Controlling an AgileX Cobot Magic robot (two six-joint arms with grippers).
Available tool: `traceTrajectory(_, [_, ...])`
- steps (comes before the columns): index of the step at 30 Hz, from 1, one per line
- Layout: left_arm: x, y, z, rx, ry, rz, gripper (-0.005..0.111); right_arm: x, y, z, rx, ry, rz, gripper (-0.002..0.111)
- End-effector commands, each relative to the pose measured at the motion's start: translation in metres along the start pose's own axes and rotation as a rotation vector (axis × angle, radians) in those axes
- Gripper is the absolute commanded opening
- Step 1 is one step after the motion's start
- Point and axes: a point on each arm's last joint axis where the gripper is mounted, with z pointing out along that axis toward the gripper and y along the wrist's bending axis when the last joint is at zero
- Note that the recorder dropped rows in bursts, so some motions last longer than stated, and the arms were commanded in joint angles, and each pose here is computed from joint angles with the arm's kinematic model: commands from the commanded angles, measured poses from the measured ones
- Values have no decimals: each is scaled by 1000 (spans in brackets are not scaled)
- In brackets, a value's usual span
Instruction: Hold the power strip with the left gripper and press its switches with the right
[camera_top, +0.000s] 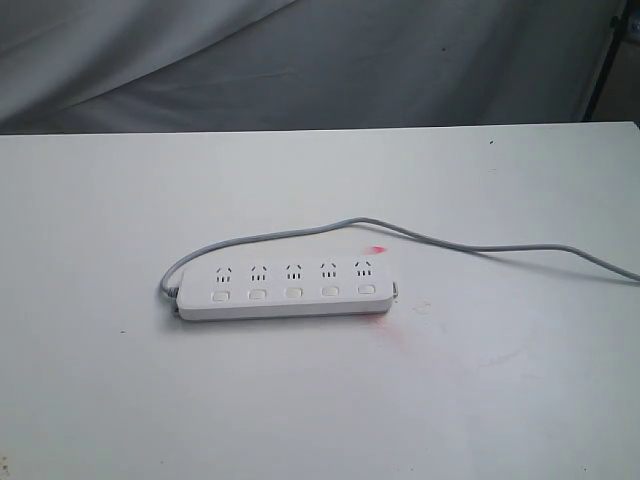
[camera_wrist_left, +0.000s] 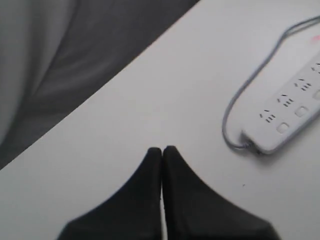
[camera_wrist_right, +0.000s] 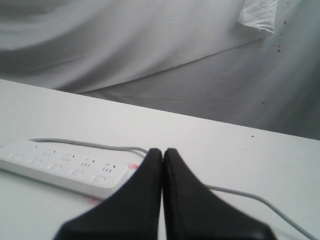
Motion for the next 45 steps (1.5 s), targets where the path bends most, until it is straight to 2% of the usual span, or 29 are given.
traceTrajectory(1, [24, -16, -31, -160, -62, -152, 1, 1, 0, 0, 8, -2, 5, 0])
traceTrajectory(5, [57, -42, -42, -269, -209, -194, 1, 1, 0, 0, 8, -2, 5, 0])
traceTrajectory(12, [128, -84, -23, -435, -419, -218, 1, 1, 0, 0, 8, -2, 5, 0])
traceTrajectory(16, [163, -106, -1, -411, -445, -325, 1, 1, 0, 0, 8, -2, 5, 0])
traceTrajectory(22, [204, -131, 19, -411, -456, -338, 1, 1, 0, 0, 8, -2, 5, 0])
traceTrajectory(27, [220, -139, 33, -388, -417, -377, 1, 1, 0, 0, 8, -2, 5, 0])
traceTrajectory(32, [223, -141, 36, -367, -385, -392, 1, 1, 0, 0, 8, -2, 5, 0])
traceTrajectory(37, [225, -139, 33, -439, -371, -348, 1, 1, 0, 0, 8, -2, 5, 0])
traceTrajectory(45, [225, -139, 32, -441, -376, -345, 1, 1, 0, 0, 8, -2, 5, 0])
